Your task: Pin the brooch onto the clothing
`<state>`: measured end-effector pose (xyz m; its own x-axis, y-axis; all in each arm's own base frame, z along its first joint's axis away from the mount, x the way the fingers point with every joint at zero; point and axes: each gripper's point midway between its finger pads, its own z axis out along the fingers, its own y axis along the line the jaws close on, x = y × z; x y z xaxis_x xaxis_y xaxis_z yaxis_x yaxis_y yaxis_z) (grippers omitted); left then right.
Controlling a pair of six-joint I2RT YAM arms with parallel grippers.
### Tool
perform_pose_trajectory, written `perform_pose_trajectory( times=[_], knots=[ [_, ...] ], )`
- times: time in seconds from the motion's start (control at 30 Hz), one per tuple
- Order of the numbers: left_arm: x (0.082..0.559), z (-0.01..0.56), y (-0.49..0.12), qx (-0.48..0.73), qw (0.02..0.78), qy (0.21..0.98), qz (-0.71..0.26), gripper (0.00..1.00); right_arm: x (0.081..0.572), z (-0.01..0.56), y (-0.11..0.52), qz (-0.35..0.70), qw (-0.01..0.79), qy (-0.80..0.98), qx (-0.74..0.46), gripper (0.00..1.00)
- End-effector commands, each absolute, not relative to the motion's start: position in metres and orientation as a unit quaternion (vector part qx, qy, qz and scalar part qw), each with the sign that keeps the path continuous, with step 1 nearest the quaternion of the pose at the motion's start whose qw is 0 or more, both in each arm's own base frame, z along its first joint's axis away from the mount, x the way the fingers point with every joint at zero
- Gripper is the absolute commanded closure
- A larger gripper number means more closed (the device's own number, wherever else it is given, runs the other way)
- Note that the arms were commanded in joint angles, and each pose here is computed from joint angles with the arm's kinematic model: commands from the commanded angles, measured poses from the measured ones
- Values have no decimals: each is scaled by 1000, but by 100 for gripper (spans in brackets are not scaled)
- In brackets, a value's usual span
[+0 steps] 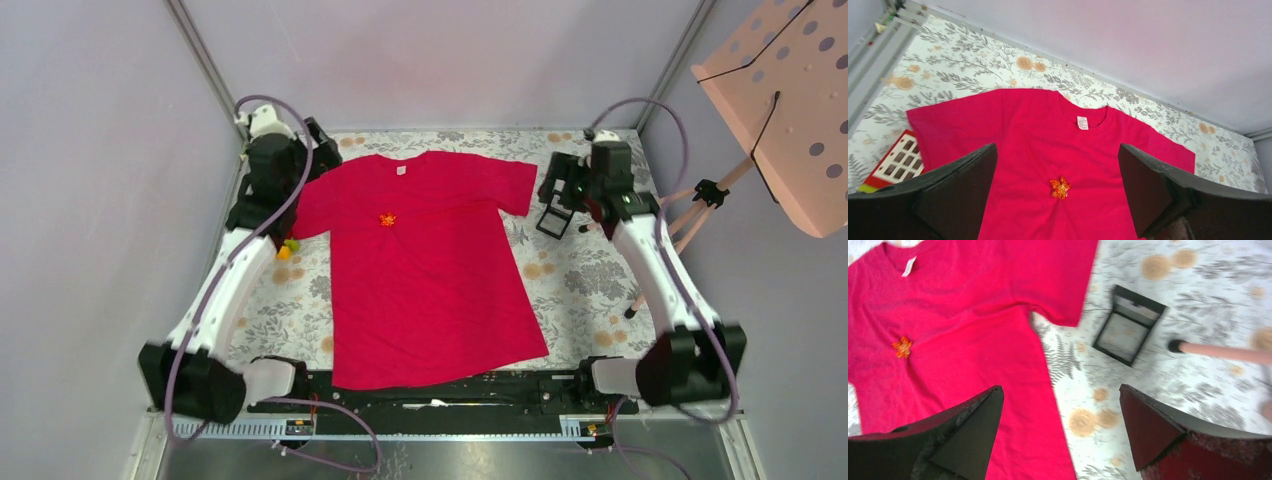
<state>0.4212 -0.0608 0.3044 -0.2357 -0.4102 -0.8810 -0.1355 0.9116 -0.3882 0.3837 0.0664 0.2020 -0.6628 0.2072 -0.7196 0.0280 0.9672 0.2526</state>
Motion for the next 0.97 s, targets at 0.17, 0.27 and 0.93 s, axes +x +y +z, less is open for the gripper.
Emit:
perform_pose_trajectory(
  times=[0.17, 0.27, 0.93],
  knots=[
    [319, 335, -34, -168, 663, 725, -79, 1, 323, 272, 16, 54, 638, 763, 94, 4],
    [295, 329, -22, -169, 667, 723, -60, 1, 309, 284, 11, 52, 685, 721, 92, 4],
    [275, 306, -14, -167, 665, 726, -50, 1, 288, 278, 10, 63, 718, 686, 96, 3]
  ],
)
